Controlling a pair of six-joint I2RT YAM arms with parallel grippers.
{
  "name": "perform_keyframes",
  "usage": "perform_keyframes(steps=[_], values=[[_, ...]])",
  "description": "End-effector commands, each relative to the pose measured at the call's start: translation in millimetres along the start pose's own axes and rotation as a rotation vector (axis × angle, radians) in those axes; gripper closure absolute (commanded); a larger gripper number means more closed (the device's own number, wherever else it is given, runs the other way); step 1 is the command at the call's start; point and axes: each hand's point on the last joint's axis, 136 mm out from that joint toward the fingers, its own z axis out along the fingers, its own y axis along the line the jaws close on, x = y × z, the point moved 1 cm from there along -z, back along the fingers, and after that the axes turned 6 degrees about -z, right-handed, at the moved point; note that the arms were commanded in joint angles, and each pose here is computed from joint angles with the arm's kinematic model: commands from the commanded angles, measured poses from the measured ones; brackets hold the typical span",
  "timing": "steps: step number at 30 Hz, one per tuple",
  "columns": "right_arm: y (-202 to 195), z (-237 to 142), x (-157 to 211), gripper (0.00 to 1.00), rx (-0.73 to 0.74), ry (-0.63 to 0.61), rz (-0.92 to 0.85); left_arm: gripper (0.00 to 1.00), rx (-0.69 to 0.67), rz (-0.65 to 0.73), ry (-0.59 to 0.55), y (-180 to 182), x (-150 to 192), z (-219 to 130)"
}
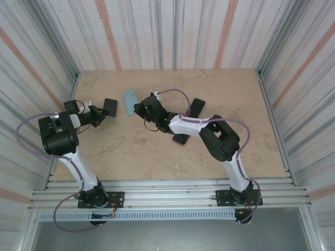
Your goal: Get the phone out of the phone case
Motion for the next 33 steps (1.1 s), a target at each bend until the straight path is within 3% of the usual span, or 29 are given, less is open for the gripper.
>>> perform_keyframes(steps=[1,13,22,33], values=[[4,4,5,0.88,0.01,0.003,0.016,0.79,0.007,0.01,0.016,2,-3,-1],[-8,16,21,0.87,0.103,0.005,-0.079,0.52,-0.16,0.025,0.02,20,1,-9],[-17,33,30,0.87,0.139,-0.003,-0.158,0.42,-0.274,0.042,0.022,31,4,-17],[-36,53,36,0.87,0.218,-0.056,-0.107,0.34,-0.357,0.056,0.022,35,5,-26]])
